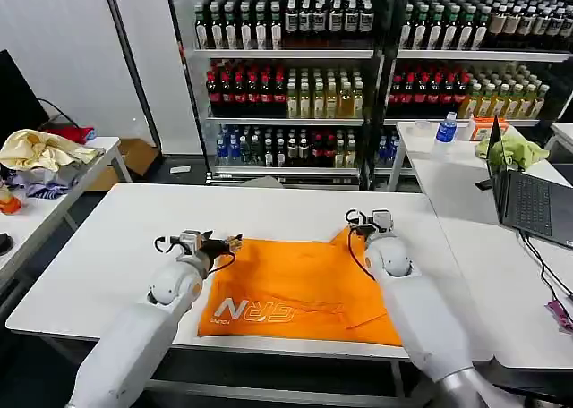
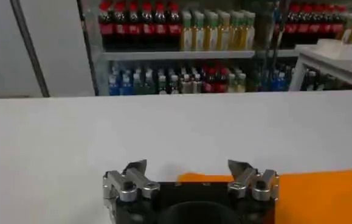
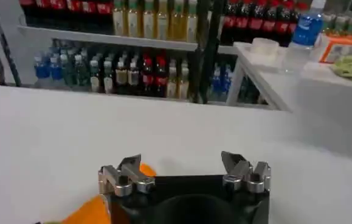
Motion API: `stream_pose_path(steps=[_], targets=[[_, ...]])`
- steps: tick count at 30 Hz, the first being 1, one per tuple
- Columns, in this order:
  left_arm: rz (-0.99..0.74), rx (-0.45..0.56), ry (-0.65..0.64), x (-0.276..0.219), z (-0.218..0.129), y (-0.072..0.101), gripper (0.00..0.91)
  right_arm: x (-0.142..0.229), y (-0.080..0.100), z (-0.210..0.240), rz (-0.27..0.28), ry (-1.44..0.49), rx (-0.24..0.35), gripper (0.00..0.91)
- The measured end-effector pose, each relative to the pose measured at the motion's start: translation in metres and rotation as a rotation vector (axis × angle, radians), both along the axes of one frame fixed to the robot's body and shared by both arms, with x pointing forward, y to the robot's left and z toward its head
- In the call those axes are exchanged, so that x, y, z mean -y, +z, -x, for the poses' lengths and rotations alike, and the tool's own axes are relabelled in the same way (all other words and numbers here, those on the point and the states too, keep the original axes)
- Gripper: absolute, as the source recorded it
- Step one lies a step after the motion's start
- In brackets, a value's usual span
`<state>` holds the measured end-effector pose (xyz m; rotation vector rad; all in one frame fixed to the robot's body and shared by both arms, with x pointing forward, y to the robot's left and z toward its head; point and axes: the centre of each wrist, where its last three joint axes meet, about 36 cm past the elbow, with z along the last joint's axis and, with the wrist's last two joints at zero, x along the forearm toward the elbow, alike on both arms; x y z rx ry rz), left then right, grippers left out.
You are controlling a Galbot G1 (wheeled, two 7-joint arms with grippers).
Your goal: Fold and organize the clothes.
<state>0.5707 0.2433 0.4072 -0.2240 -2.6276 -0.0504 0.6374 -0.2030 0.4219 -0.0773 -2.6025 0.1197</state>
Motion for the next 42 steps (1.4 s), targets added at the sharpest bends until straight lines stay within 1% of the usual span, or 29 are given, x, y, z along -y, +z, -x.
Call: stream_pose_path(steps=[2,3,4,5,6,7,8,17,22,31,37,42], targets=[[-0.006,-0.018,-0.005,0.001,-0.003,-0.005,0.907,-0.002,-0.003,-0.003,-0.004,-0.002,-0.014,0.907],[-0.009,-0.026,-0.007,0.002,-0.004,-0.007,0.907,-0.002,-0.004,-0.005,-0.004,-0.002,-0.019,0.846],[-0.008,-0.036,-0.009,0.003,-0.005,-0.009,0.877,-0.003,-0.005,-0.006,-0.004,-0.002,-0.024,0.564],[-0.009,-0.043,-0.01,0.003,-0.006,-0.011,0.655,-0.004,-0.006,-0.007,-0.006,-0.002,-0.029,0.433],[-0.011,-0.05,-0.008,0.003,-0.007,-0.012,0.181,-0.005,-0.008,-0.008,-0.008,-0.001,-0.034,0.131],[-0.011,-0.056,-0.008,0.003,-0.008,-0.013,0.071,-0.006,-0.009,-0.009,-0.01,-0.001,-0.039,0.131],[-0.011,-0.062,-0.008,0.003,-0.009,-0.015,0.01,-0.007,-0.01,-0.009,-0.012,0.0,-0.043,0.0],[-0.013,-0.076,-0.015,0.004,-0.012,-0.019,0.02,-0.011,-0.016,-0.01,-0.025,0.006,-0.058,0.0],[-0.009,-0.08,-0.023,0.003,-0.01,-0.021,0.01,-0.01,-0.019,-0.009,-0.035,0.006,-0.066,0.0],[0.0,-0.091,-0.033,-0.002,-0.003,-0.024,0.01,-0.009,-0.019,-0.005,-0.051,0.006,-0.066,0.0],[0.019,-0.081,-0.035,-0.002,0.0,-0.023,0.01,-0.008,-0.014,-0.002,-0.057,0.009,-0.039,0.0],[0.035,-0.064,-0.023,-0.007,0.004,-0.019,0.01,-0.007,-0.004,0.003,-0.068,0.021,0.008,0.0]])
